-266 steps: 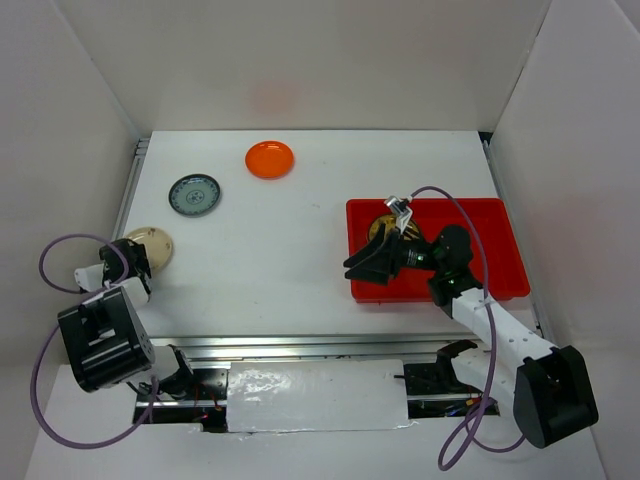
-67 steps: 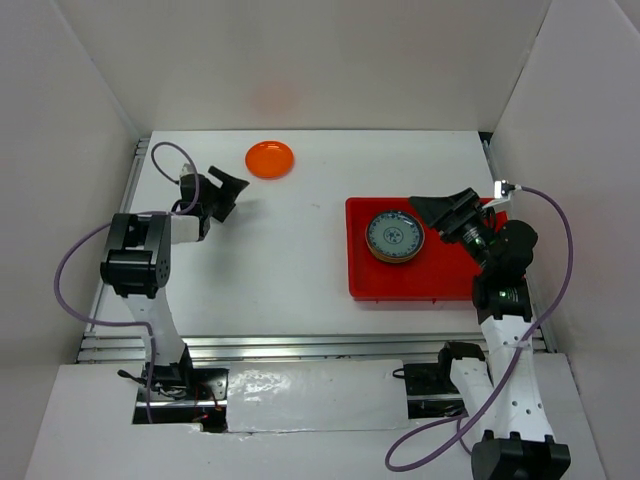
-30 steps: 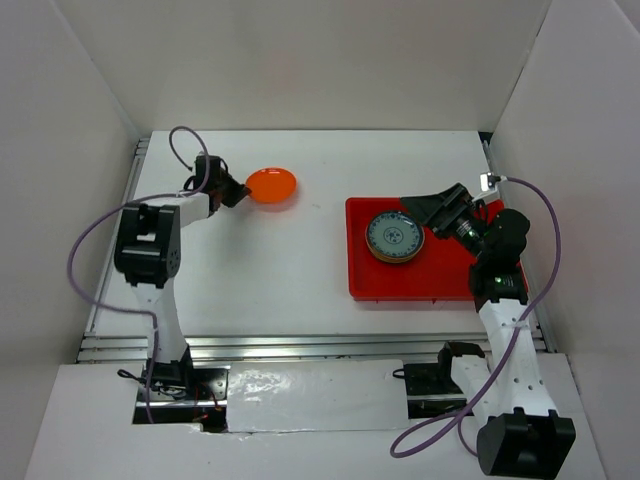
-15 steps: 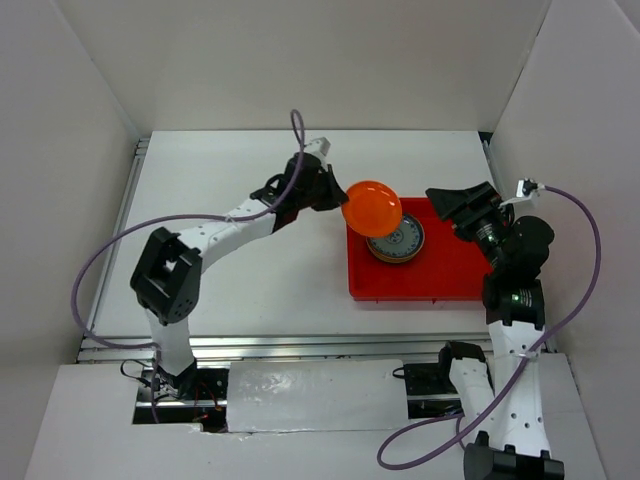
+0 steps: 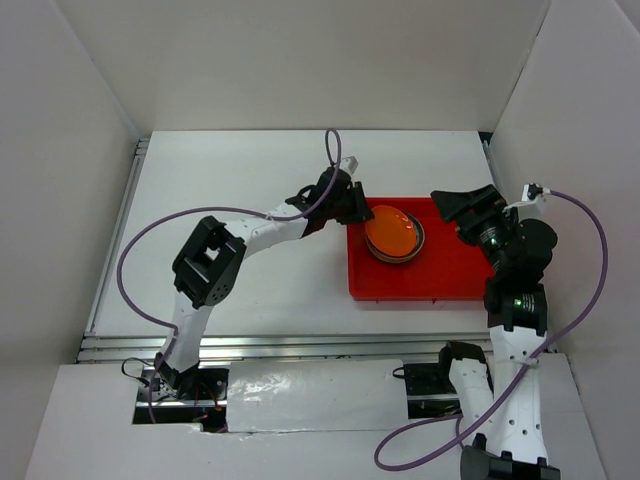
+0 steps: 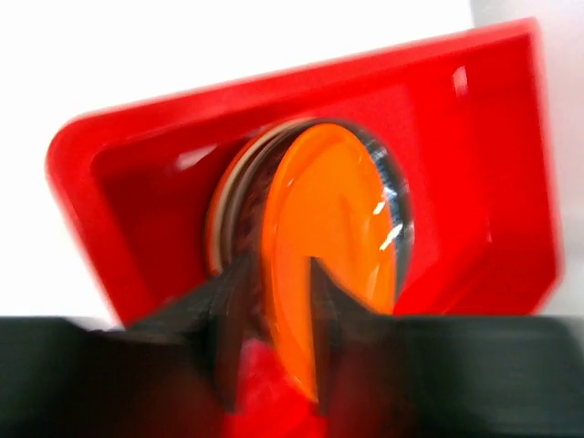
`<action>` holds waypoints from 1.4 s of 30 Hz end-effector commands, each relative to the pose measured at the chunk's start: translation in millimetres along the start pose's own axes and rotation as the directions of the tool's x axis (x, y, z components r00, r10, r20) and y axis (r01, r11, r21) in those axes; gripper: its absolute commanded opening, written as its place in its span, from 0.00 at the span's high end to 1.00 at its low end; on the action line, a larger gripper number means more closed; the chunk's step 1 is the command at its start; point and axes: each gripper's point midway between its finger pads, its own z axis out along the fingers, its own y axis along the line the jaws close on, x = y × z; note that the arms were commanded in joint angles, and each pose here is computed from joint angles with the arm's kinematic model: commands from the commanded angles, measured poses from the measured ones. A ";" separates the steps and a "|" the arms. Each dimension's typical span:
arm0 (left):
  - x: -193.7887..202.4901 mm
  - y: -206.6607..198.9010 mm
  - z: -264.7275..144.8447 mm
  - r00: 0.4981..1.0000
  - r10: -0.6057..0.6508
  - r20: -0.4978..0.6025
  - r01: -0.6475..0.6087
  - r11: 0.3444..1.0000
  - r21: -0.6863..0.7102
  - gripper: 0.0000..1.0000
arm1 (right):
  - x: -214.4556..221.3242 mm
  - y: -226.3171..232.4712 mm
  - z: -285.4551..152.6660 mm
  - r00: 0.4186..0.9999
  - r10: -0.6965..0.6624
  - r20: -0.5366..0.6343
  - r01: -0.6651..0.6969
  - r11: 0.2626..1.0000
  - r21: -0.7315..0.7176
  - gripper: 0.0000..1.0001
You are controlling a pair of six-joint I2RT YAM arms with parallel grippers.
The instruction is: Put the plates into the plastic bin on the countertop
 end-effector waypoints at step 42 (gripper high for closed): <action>-6.7 162.5 -568.0 0.814 0.183 0.551 0.385 0.540 -0.748 0.01 | -38.2 -10.1 -163.7 0.859 -0.498 -0.121 0.512 0.827 0.233 0.00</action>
